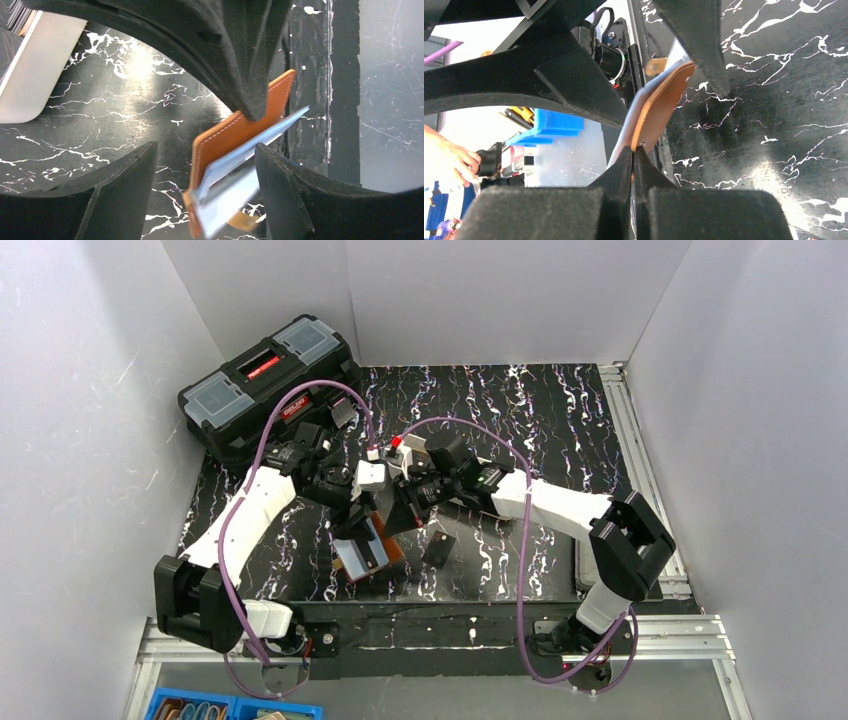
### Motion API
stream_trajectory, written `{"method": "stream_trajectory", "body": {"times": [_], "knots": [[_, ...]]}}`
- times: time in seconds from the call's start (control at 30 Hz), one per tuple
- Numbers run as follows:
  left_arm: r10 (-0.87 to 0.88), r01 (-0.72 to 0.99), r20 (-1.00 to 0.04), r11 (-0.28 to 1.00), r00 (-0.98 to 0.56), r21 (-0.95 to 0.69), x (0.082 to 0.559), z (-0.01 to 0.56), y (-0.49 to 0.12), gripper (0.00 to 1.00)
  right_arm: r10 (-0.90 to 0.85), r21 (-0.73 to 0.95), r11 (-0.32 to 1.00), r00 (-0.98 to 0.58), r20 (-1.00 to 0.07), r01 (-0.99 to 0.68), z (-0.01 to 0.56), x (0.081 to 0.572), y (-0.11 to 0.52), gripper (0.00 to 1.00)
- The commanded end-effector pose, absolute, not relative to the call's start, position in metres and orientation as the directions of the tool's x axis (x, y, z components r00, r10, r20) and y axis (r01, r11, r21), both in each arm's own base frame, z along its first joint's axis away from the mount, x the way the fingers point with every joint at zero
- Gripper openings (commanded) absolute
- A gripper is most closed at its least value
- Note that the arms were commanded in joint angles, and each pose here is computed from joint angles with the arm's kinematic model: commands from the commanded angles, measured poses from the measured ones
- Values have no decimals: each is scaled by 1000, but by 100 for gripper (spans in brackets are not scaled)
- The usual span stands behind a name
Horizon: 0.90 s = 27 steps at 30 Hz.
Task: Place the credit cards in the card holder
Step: Insert the credit card into the card holder.
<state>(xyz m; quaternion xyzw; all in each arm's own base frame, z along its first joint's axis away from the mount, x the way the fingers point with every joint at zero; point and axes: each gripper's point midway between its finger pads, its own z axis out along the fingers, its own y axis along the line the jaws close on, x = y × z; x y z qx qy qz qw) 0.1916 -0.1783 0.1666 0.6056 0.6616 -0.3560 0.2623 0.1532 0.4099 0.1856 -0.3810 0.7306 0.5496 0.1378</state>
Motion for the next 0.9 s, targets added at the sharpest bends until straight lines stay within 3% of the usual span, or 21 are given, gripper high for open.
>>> {"method": "stream_trajectory", "body": {"times": [0.0,0.17,0.27,0.3,0.43,0.5,0.57,0.7,0.87], "knots": [[616,994,-782,17,-94,-106,200,175,-177,69,-379,648,13,-604,-701,-761,218,149,416,1],[625,992,-775,-9,-92,-125,189,176,-173,68,-376,635,6,-591,-714,-772,220,149,416,1],[607,987,-787,-25,-111,-158,182,180,-176,59,-370,624,-4,-578,-727,-782,225,148,416,1],[590,984,-798,-29,-127,-178,179,184,-179,38,-360,611,-14,-566,-741,-791,230,147,418,1],[592,975,-794,-55,-140,-213,172,188,-178,0,-350,601,-9,-561,-750,-799,233,149,421,1],[592,972,-793,-64,-145,-226,170,190,-178,0,-346,598,-11,-558,-754,-801,235,148,422,5],[588,972,-796,-68,-142,-224,168,193,-178,0,-344,599,-9,-561,-753,-800,235,149,423,20],[578,972,-803,-71,-144,-226,167,200,-180,0,-345,597,-10,-557,-755,-802,233,149,422,39],[565,973,-813,-73,-142,-220,166,208,-181,0,-350,587,-41,-539,-766,-808,231,145,421,44]]}}
